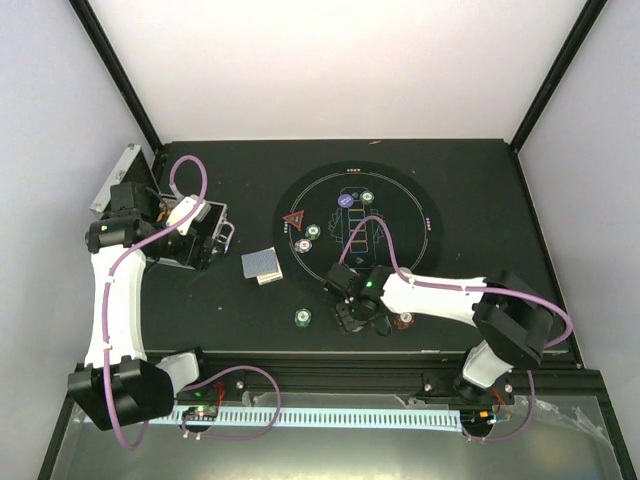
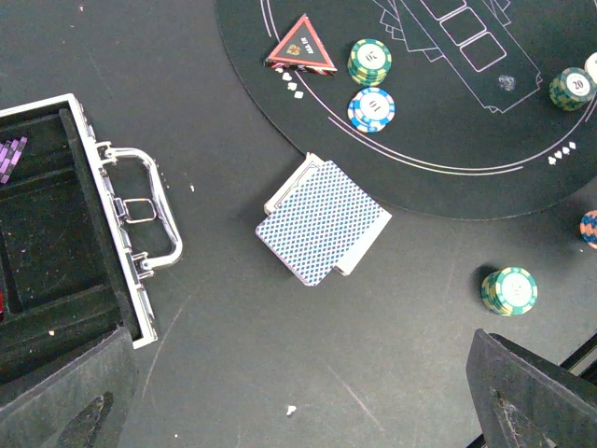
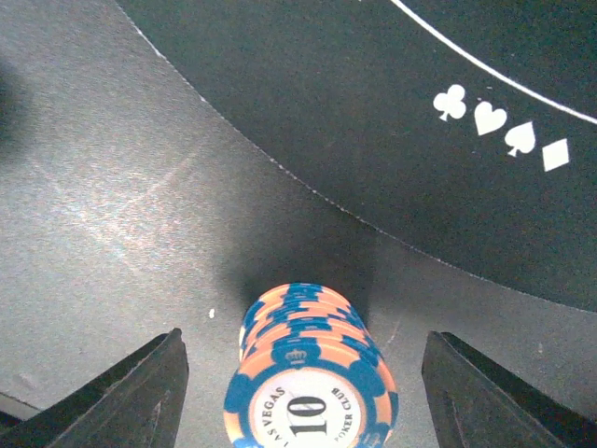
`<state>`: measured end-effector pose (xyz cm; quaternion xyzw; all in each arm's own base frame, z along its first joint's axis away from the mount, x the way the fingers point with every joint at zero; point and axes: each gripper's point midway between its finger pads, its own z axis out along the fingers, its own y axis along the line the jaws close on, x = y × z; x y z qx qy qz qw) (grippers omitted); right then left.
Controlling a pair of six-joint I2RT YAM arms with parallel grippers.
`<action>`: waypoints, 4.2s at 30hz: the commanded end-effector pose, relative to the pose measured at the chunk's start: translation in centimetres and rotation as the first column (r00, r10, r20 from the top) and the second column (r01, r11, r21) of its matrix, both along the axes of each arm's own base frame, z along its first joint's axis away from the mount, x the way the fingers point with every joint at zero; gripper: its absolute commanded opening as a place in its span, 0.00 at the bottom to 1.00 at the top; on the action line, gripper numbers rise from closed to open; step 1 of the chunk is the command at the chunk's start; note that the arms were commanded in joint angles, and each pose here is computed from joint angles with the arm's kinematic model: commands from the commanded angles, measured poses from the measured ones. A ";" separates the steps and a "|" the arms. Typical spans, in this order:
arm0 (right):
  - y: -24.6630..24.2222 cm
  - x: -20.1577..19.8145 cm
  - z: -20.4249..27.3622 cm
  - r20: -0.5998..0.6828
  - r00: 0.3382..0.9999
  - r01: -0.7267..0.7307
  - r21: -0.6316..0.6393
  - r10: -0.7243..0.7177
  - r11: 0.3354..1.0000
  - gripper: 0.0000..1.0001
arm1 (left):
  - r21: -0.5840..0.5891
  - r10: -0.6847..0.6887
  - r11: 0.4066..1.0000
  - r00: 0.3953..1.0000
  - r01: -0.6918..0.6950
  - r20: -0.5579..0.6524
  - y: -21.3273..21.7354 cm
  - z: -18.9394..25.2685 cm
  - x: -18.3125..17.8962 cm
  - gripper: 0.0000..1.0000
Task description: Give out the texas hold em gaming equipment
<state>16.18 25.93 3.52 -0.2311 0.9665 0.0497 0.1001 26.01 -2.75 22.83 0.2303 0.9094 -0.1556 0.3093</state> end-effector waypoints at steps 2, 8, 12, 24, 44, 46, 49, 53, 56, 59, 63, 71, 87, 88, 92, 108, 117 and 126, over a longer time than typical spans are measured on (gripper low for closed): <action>-1.3 0.1 -0.7 0.024 1.000 0.017 -0.069 -0.015 0.997 0.69 | -0.007 -0.001 1.000 0.999 0.001 0.046 0.0 1.3 0.4 0.99; -1.2 0.1 -0.5 0.031 0.999 0.020 -0.058 -0.019 0.998 0.56 | -0.006 0.000 1.000 0.999 0.000 0.046 0.0 1.2 0.4 0.99; -0.9 0.1 -0.3 0.032 0.999 0.018 -0.049 -0.017 0.999 0.48 | -0.004 0.002 1.000 0.999 -0.002 0.048 0.0 1.3 0.5 0.99; -0.2 0.0 0.6 0.027 1.000 0.017 -0.013 -0.017 1.000 0.20 | 0.003 0.004 1.000 0.998 -0.004 0.056 0.1 1.6 0.4 0.99; 0.7 4.9 6.8 0.122 0.992 0.031 0.013 -0.033 0.999 0.08 | 0.015 0.011 1.000 0.999 -0.011 0.038 0.4 1.0 0.5 0.99; 0.2 6.0 7.4 0.131 0.990 0.047 0.016 -0.048 0.999 0.07 | 0.016 0.009 1.000 0.999 -0.009 0.042 0.4 1.1 0.4 0.99; -0.8 8.2 8.5 0.152 0.986 0.072 0.013 -0.073 0.997 0.07 | 0.009 0.005 1.000 0.999 -0.005 0.044 0.2 1.1 0.4 0.99; -2.5 12.5 10.2 0.186 0.973 0.134 0.034 -0.138 0.990 0.07 | -0.003 0.003 1.000 1.000 -0.003 0.028 0.1 0.8 0.4 0.99; -3.7 15.8 10.8 0.207 0.962 0.175 0.033 -0.178 0.984 0.06 | 0.001 0.005 1.000 1.000 -0.005 0.027 0.2 0.7 0.4 0.99; -4.7 19.5 10.9 0.218 0.951 0.217 0.039 -0.221 0.975 0.06 | 0.003 0.007 1.000 1.000 -0.007 0.024 0.3 0.6 0.4 0.99; -6.3 24.5 9.5 0.216 0.934 0.287 0.015 -0.283 0.958 0.06 | 0.004 0.010 1.000 1.000 -0.010 0.022 0.3 0.6 0.6 0.99; -8.7 32.6 6.7 0.195 0.908 0.374 0.016 -0.370 0.927 0.06 | 0.001 0.013 1.000 1.000 -0.013 0.006 0.5 0.2 0.9 0.99; -9.7 37.8 -1.1 0.108 0.886 0.452 0.021 -0.451 0.892 0.07 | -0.033 -0.002 0.999 1.000 0.002 0.000 0.2 -0.3 2.0 0.99; -9.7 37.8 -1.5 0.102 0.886 0.454 0.016 -0.453 0.891 0.07 | -0.036 -0.001 0.999 1.000 0.001 -0.001 0.2 -0.4 2.0 0.99; -10.0 37.8 -1.9 0.100 0.881 0.464 0.006 -0.462 0.886 0.15 | -0.040 -0.001 0.999 1.000 0.001 -0.001 0.2 -0.4 2.1 0.99; -10.8 38.9 5.5 0.187 0.864 0.464 0.065 -0.467 0.884 0.56 | -0.036 -0.005 0.999 1.000 0.005 0.012 -0.1 0.4 1.2 0.99; -10.2 34.2 13.1 0.246 0.858 0.432 0.130 -0.452 0.892 0.67 | -0.021 0.022 1.000 1.000 -0.022 0.022 0.1 1.4 0.5 0.99; -1.9 20.0 14.0 0.310 0.921 0.217 0.100 -0.237 0.971 0.75 | 0.010 0.051 0.999 0.998 -0.051 0.031 0.3 2.0 -0.7 0.99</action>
